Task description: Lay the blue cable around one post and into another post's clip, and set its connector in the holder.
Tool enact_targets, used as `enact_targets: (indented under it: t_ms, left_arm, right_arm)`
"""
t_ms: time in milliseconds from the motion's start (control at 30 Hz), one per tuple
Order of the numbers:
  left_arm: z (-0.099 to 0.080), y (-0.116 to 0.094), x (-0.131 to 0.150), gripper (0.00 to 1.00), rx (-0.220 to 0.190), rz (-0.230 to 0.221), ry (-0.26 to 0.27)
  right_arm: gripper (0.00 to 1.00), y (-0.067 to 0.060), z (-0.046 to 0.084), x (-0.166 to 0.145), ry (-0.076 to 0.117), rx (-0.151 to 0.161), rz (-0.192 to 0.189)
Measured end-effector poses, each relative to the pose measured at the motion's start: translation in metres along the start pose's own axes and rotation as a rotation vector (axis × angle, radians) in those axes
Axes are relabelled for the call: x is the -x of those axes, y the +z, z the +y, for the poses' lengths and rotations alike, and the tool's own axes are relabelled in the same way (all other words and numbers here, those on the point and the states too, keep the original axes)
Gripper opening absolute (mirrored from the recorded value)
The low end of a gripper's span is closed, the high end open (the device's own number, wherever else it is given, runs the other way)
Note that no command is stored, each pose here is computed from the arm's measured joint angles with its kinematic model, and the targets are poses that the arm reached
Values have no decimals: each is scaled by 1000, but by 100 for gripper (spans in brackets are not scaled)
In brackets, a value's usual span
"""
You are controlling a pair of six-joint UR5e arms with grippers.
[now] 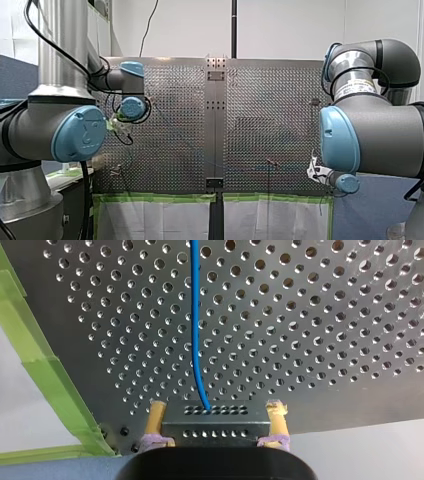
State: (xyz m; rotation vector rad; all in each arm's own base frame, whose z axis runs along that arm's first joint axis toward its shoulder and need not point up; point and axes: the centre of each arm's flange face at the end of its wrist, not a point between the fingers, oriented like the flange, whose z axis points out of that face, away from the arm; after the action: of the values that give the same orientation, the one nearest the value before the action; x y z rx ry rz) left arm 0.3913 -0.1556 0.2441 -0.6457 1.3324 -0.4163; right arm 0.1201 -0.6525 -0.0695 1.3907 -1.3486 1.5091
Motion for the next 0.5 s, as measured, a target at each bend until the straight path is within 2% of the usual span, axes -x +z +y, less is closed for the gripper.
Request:
enact_targets:
  t_ms: [233,500]
  left_arm:
    - [15,38,11,100,52,-56,-36]
    - [28,81,45,100,125,-171,-77]
  right_arm:
    - [2,0,-2,0,1,-2,-1]
    - [2,0,-3,1,0,-4,-2]
